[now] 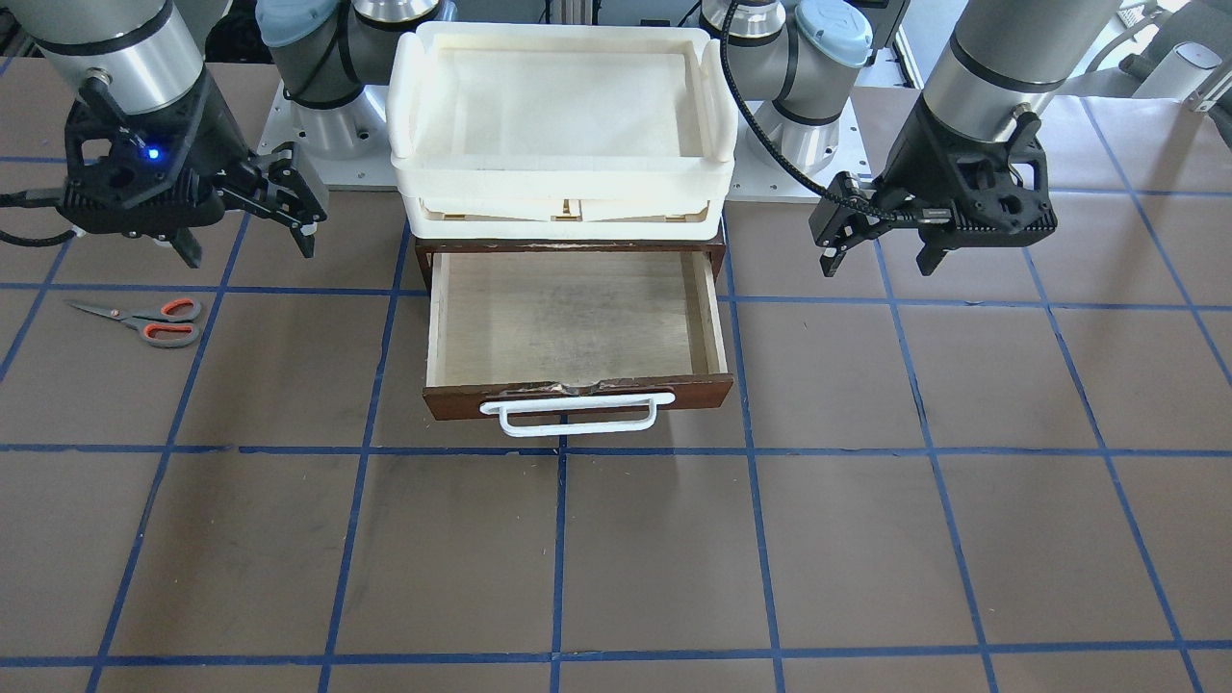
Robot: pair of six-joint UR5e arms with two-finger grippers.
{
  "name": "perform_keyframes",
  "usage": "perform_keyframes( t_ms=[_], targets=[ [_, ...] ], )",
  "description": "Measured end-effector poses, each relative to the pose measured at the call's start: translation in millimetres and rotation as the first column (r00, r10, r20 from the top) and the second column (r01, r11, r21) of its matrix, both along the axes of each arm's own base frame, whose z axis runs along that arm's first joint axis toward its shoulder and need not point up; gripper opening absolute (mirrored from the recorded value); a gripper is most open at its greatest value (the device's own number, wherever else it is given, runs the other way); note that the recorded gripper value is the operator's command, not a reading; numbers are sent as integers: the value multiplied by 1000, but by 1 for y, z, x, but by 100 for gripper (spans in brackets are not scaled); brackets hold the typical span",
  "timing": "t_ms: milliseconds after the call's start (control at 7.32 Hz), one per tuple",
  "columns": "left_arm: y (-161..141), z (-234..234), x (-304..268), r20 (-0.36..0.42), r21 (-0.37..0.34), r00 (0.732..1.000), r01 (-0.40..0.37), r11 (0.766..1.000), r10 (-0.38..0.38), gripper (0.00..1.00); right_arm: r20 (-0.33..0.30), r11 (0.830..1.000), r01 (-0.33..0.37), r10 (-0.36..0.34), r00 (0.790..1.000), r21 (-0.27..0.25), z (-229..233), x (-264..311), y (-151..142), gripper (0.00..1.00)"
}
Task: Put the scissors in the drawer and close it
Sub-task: 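Move the right gripper down toward the grey-and-orange scissors, then lower the right gripper over the scissors handles and close on them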
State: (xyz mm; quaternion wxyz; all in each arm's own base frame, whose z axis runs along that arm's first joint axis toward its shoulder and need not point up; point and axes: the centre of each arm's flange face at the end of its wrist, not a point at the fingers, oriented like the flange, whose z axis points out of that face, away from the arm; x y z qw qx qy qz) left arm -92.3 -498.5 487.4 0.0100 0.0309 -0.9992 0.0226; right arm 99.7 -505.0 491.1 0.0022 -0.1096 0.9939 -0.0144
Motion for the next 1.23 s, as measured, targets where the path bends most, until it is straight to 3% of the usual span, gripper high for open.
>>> perform_keyframes(
  t_ms=[137,273,547,683,820,1230],
  targets=[
    [0,0,0,0,0,1000,0,1000,0,100,2,993,-114,114,993,17,-11,-28,-5,98],
    [0,0,0,0,0,1000,1,1000,-1,100,9,972,-233,233,972,36,-22,-60,-6,96],
    [0,0,1,1,-1,1000,-1,1000,1,100,55,894,-441,438,897,76,-54,-138,2,97],
    [0,0,1,1,-1,1000,-1,1000,1,100,78,841,-535,530,845,78,-80,-183,12,99],
    [-1,0,1,2,-1,1000,-1,1000,1,100,77,777,-627,623,779,60,-111,-226,26,100],
    [-1,0,1,2,-2,1000,-1,1000,1,100,36,528,-849,848,528,17,-213,-304,71,100]
  ],
)
